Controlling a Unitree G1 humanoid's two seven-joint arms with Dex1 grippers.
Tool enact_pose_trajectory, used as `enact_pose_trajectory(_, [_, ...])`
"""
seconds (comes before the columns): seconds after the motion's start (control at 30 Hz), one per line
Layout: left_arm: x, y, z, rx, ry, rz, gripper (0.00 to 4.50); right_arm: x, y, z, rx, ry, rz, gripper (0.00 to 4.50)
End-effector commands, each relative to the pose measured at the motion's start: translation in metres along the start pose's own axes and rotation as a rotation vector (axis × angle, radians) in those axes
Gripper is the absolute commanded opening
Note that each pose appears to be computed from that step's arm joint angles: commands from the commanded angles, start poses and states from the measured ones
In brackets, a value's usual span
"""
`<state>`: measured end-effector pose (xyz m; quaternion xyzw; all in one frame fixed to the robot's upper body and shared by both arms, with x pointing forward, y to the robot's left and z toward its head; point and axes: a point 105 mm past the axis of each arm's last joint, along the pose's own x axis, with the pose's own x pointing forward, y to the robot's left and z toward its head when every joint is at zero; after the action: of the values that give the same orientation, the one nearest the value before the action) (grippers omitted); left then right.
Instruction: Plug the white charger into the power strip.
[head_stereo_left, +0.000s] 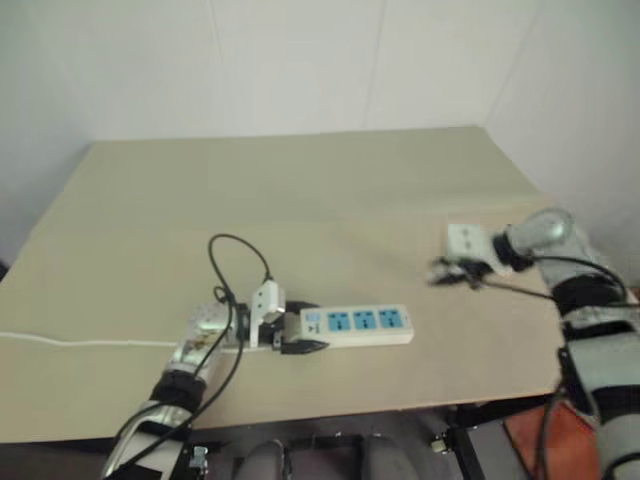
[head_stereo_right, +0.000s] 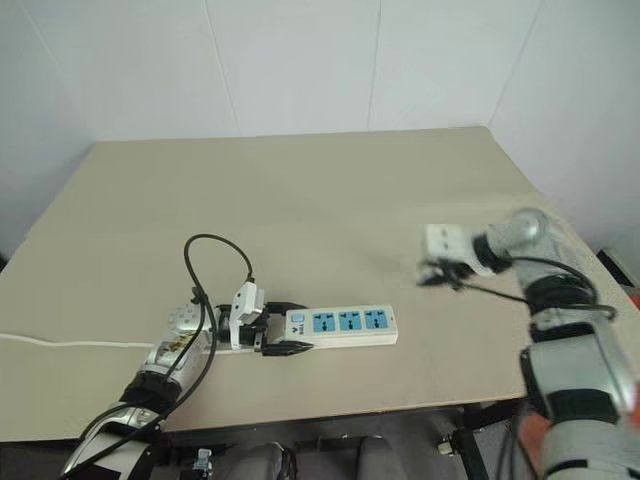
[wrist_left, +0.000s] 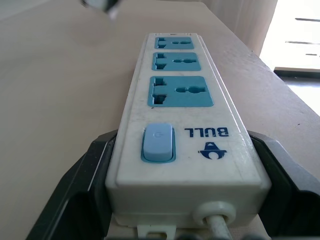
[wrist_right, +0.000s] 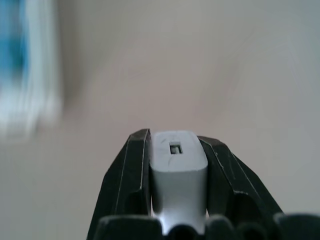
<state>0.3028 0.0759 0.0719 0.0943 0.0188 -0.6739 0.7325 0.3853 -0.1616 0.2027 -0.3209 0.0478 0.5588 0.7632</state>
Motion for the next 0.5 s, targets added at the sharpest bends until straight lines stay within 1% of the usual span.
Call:
enact_pose_trajectory(0.03, [0.001, -0.006, -0.006, -0.015, 0.026, -0.025, 3.29, -0.011, 0.005, 0.073, 0.099, -0.404, -0.058, 1.20])
enact_pose_trajectory(0.1, [0.001, -0.005, -0.007, -0.015, 0.030, -0.023, 3.29, -0.001, 0.025, 0.083, 0.145, -0.490, -0.048, 1.20])
enact_pose_trajectory(0.17, [0.000, -0.004, -0.007, -0.014, 0.033, -0.021, 3.29, 0.012, 0.039, 0.088, 0.172, -0.567, -0.081, 1.20])
enact_pose_trajectory(0.2, [0.000, -0.003, -0.007, -0.012, 0.036, -0.018, 3.29, 0.021, 0.044, 0.088, 0.202, -0.614, -0.114, 1.20])
enact_pose_trajectory(0.23, [0.000, -0.003, -0.008, -0.010, 0.039, -0.014, 3.29, 0.028, 0.050, 0.087, 0.223, -0.631, -0.121, 1.20])
enact_pose_trajectory(0.3, [0.000, -0.002, -0.008, -0.008, 0.042, -0.009, 3.29, 0.036, 0.059, 0.085, 0.238, -0.641, -0.117, 1.20])
enact_pose_trajectory(0.37, [0.001, -0.002, -0.009, -0.007, 0.043, -0.008, 3.29, 0.047, 0.071, 0.082, 0.250, -0.656, -0.070, 1.20])
enact_pose_trajectory(0.5, [0.001, -0.003, -0.010, -0.008, 0.043, -0.008, 3.29, 0.059, 0.090, 0.068, 0.238, -0.635, -0.020, 1.20])
